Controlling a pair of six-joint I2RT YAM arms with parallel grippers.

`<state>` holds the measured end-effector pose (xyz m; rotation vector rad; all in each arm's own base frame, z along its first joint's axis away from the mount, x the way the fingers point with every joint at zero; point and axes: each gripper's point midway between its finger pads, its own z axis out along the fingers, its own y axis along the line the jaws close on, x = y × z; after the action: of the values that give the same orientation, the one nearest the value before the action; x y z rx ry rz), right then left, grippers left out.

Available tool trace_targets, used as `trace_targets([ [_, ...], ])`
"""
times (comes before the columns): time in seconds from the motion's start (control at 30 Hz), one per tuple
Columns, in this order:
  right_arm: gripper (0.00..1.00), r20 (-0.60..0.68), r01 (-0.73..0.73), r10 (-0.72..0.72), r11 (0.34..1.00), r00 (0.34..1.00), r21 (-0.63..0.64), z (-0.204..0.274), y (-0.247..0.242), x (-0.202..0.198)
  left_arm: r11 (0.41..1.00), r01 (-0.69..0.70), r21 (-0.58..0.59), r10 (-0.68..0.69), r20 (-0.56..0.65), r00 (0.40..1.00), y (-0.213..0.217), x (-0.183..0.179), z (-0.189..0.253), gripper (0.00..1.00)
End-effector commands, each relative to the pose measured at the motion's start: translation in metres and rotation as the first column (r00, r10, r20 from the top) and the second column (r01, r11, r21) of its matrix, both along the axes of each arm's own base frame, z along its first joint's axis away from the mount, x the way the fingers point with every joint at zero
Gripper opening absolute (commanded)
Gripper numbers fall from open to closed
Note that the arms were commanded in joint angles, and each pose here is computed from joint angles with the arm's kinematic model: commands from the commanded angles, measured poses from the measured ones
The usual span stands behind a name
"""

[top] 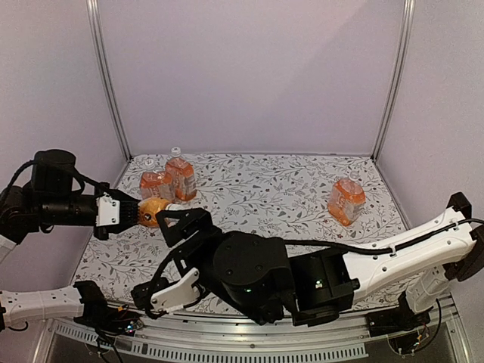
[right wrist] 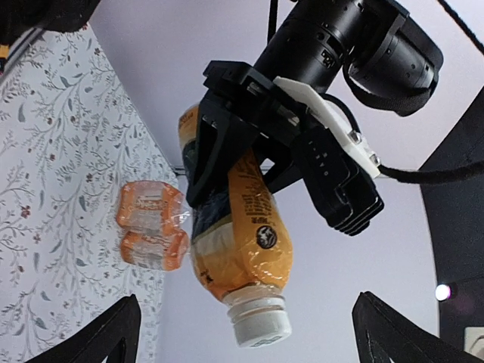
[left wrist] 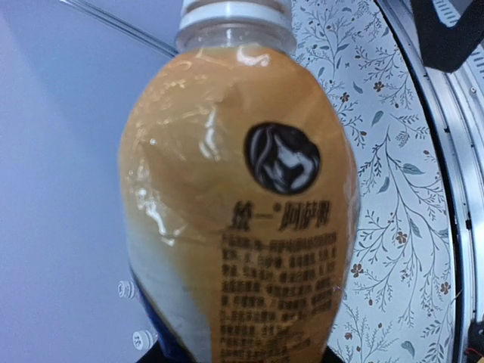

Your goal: Unscrew the bottle caps

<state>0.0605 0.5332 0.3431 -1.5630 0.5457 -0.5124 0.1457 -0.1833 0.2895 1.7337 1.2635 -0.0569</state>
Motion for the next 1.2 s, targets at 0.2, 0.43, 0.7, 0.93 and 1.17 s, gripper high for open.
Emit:
trace_targets([
  [0.2,0.99,-0.903,0.279,0.355,0.866,0.243,0.416,0.042,-0.040,0.049,0.990,-0.125,-0.058,0.132,0.136,0.982,0.001,0.035,0.013,0.34],
  [0.43,0.98,-0.823,0.574,0.519,0.756,-0.231,0.315,0.056,-0.032,0.074,0.990,-0.133,-0.047,0.139,0.150,0.979,0.001,0.038,0.012,0.34],
  [0.7,0.83,-0.771,0.709,0.511,0.697,-0.381,0.112,0.023,-0.027,0.095,0.990,-0.139,-0.037,0.143,0.164,0.976,0.001,0.041,0.012,0.34],
  [0.93,0.65,-0.763,0.670,0.480,0.737,-0.433,0.083,0.015,-0.017,0.086,0.990,-0.137,-0.036,0.142,0.166,0.976,0.002,0.041,0.012,0.34],
  [1.17,0.46,-0.759,0.660,0.475,0.747,-0.446,0.080,0.014,-0.012,0.086,0.990,-0.135,-0.034,0.139,0.170,0.976,0.001,0.041,0.012,0.34],
])
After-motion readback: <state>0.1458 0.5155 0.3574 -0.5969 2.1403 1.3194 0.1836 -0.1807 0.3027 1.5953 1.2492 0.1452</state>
